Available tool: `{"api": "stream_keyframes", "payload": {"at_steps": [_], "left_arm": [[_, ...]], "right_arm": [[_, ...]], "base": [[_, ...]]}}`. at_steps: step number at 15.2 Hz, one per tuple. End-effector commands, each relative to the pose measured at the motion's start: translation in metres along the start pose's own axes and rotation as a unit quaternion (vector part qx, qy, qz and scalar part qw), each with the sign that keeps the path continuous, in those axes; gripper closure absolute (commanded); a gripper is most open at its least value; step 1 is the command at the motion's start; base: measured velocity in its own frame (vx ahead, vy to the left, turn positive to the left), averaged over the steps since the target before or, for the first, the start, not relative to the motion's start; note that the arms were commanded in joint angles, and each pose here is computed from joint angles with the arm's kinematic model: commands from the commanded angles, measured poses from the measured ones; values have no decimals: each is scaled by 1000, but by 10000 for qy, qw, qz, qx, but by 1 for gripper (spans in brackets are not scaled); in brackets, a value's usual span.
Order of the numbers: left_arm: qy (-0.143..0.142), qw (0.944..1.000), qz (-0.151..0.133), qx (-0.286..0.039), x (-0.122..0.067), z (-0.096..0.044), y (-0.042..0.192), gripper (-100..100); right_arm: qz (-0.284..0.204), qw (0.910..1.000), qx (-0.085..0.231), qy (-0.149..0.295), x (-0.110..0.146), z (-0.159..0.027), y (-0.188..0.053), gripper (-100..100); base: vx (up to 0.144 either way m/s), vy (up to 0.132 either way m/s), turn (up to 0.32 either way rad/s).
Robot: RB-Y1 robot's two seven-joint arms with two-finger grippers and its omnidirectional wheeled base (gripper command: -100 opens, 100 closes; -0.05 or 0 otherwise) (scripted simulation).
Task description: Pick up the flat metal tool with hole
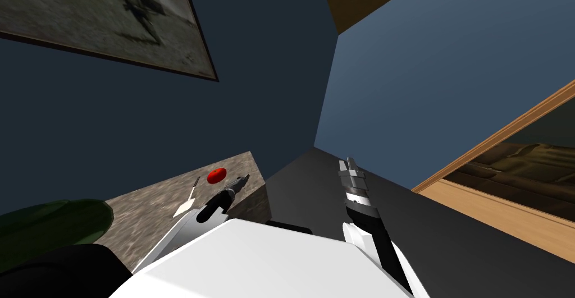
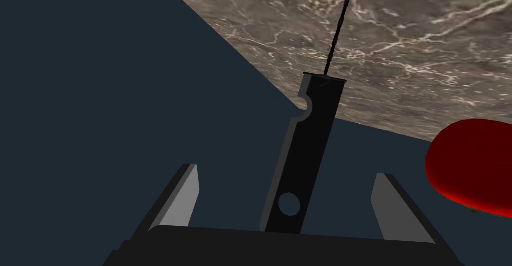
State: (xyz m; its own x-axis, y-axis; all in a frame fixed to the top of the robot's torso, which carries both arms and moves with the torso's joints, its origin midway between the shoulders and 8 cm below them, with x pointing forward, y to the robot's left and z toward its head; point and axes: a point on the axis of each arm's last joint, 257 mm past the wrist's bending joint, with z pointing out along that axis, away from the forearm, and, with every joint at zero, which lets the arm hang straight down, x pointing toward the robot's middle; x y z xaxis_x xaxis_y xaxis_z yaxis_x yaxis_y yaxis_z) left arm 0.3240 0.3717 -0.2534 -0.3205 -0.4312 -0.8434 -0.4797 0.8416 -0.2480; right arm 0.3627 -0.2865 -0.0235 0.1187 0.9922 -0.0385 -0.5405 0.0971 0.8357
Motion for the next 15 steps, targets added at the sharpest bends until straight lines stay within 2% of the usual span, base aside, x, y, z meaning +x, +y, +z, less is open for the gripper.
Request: {"api": "stream_keyframes", "payload": {"at_steps": [1,5,8,10,15], "left_arm": [[142,9996,140,-216,7,-1,11,-100],[389,9973,301,-545,20,-5,30,-100],[483,9959,369,-668,25,-7,37,-100],[645,9929,478,-874,33,-11,48,-100],[846,9883,603,-1115,43,-17,62,-100]], "right_arm": [[0,10000,0,0,0,0,0,0],[0,10000,0,0,0,0,0,0],[0,10000,0,0,0,0,0,0],[0,10000,0,0,0,0,0,0],[0,10000,0,0,0,0,0,0]], "base": [[38,-41,2],[42,-38,0],[34,-32,0],[32,-31,-2],[31,-32,-1]]}}
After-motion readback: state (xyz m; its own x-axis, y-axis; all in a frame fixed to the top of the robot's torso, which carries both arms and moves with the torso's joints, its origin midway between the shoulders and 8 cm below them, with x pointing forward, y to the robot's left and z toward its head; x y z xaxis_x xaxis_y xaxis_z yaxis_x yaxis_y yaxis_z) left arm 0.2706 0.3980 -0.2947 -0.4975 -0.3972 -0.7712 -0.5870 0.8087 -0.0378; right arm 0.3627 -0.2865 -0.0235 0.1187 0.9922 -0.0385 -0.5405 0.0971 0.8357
